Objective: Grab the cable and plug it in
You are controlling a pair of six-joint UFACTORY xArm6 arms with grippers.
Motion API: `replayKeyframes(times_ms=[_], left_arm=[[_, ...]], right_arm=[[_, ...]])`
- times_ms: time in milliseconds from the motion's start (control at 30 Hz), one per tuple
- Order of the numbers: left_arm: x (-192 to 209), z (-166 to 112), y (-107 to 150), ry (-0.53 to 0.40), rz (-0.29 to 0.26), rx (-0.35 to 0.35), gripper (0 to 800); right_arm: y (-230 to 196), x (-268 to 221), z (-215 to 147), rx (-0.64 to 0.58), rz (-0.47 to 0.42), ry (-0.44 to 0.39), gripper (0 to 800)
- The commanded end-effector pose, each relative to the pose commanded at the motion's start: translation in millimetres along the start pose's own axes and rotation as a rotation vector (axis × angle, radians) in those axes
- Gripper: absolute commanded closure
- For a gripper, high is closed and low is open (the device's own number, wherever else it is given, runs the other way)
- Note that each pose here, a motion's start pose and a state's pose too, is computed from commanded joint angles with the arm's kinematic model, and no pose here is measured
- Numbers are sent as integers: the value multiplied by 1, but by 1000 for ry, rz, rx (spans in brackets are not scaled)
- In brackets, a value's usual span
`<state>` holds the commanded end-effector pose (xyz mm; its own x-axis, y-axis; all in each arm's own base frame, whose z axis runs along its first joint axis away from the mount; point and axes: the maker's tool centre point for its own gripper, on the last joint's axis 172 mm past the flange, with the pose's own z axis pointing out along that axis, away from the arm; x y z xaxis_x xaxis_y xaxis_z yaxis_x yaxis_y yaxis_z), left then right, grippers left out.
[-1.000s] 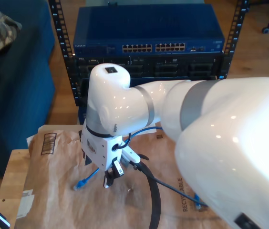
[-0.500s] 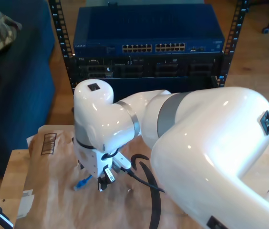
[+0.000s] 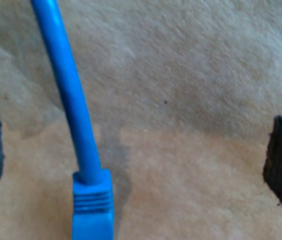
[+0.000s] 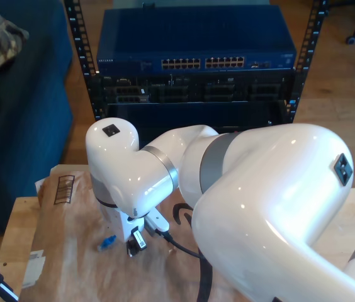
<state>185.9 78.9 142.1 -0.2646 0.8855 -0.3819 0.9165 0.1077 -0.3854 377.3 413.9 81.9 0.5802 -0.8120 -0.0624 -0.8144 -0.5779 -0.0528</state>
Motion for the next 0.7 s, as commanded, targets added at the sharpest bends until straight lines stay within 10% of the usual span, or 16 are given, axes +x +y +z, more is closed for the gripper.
replayKeyframes(times_ms=[700], left_arm=[[0, 0, 0, 0, 0, 0, 0]], right_arm=[[-10, -2, 3, 63, 30, -7, 469]])
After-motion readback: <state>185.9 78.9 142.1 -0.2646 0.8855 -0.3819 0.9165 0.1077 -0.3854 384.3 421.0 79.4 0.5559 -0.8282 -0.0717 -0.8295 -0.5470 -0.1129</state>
